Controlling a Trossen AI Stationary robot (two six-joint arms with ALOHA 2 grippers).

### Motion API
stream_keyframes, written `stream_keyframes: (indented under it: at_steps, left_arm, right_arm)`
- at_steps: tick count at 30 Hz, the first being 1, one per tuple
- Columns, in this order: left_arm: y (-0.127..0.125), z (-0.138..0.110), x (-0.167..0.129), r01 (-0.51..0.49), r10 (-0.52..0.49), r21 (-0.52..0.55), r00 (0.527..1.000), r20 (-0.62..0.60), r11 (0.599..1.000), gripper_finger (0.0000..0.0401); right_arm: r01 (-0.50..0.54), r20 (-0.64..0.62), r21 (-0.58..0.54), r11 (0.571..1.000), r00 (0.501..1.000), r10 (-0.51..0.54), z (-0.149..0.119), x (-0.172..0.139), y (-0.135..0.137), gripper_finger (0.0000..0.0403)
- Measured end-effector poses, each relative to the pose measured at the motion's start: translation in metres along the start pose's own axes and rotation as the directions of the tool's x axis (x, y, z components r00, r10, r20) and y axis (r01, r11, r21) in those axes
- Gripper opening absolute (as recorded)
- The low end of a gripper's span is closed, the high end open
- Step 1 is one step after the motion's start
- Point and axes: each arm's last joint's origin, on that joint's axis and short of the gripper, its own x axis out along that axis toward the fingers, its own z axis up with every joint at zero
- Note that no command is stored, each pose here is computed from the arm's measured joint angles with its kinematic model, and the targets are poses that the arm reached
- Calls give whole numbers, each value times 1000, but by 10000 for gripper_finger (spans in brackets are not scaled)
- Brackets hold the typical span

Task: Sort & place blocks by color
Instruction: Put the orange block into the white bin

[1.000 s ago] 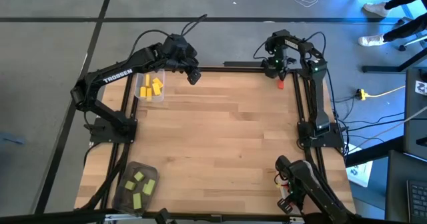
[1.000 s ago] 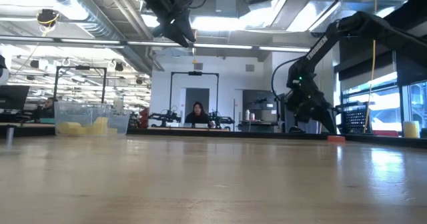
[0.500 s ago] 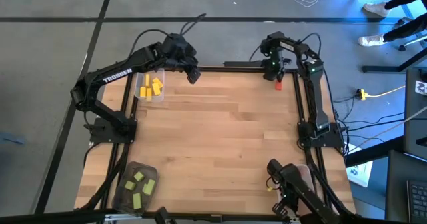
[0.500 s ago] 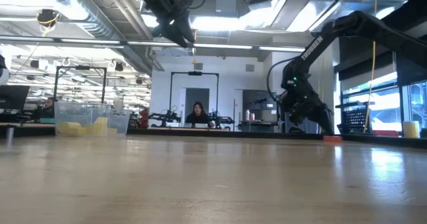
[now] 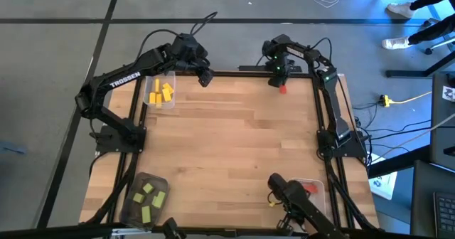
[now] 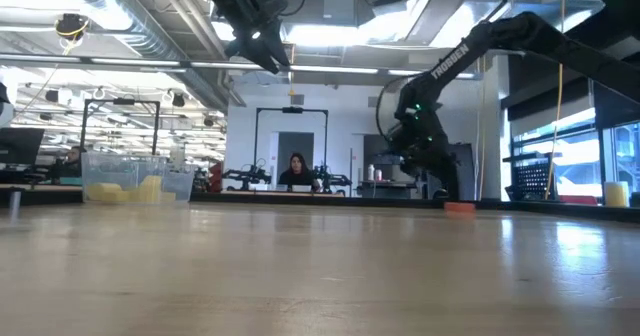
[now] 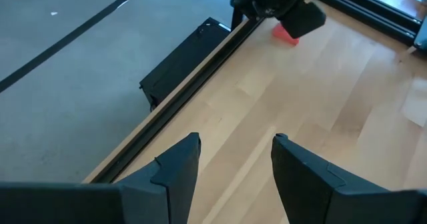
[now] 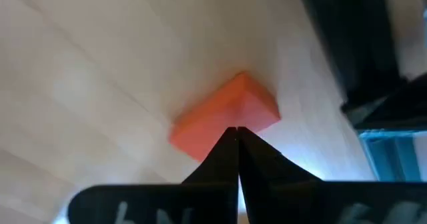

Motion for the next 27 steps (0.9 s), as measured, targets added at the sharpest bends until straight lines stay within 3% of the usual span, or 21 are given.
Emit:
stream_keyframes:
  at_steps: [7, 10, 15, 17, 23, 27]
  left_arm:
    - [0, 0, 0, 0, 0, 0, 1000, 0, 1000, 176]
    - [0, 0, 0, 0, 0, 0, 1000, 0, 1000, 176]
    - [0, 0, 0, 0, 0, 0, 1000, 0, 1000, 176]
    - [0, 0, 0, 0, 0, 0, 1000, 0, 1000, 176]
    - [1, 0, 0, -31, 31, 0, 1000, 3, 1000, 176]
    - [3, 0, 0, 14, -14, -7, 1000, -3, 1000, 176]
  right_arm:
    - [-36, 137, -53, 998, 990, 43, 14, -23, 18, 0]
    - [-38, 119, -51, 998, 992, 44, 15, -23, 27, 0]
    - [-51, 3, 65, 997, 999, 51, 7, -23, 37, 0]
    - [-44, 12, 77, 996, 999, 43, 7, -27, 37, 0]
    - [23, 162, 90, 996, 986, -38, 9, -68, 35, 0]
    - [59, 322, 116, 992, 942, -93, 0, -113, 36, 0]
